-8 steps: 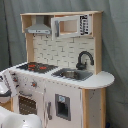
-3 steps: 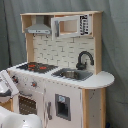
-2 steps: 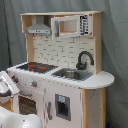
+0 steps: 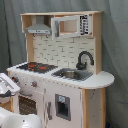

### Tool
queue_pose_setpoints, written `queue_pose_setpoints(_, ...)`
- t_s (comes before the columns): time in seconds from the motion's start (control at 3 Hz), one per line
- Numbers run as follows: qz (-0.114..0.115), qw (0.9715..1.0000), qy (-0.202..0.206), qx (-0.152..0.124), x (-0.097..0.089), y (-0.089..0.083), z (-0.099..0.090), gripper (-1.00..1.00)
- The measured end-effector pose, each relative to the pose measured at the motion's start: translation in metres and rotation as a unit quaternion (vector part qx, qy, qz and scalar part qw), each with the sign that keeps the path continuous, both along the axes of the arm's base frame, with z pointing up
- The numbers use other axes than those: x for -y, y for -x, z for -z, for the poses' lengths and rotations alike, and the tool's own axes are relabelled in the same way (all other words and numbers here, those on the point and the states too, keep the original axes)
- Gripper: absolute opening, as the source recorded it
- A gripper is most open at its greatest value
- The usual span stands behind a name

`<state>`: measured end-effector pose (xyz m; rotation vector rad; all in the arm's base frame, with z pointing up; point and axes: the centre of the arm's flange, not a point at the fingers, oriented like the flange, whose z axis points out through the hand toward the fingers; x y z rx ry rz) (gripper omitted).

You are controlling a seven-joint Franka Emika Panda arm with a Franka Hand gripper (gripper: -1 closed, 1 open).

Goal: Play with the kitchen

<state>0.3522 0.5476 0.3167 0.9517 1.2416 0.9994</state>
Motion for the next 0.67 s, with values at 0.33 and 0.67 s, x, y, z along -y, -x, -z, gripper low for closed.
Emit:
queue_pose_setpoints(0.33,0.007,0.9984,0.056,0.005,0.0001,-0.0001,0.0016,-1.0)
queue_pose_setpoints(0.67,0.015,0.9935,0.112,0.01,0.0002,-0.0003,0.0034,-1.0)
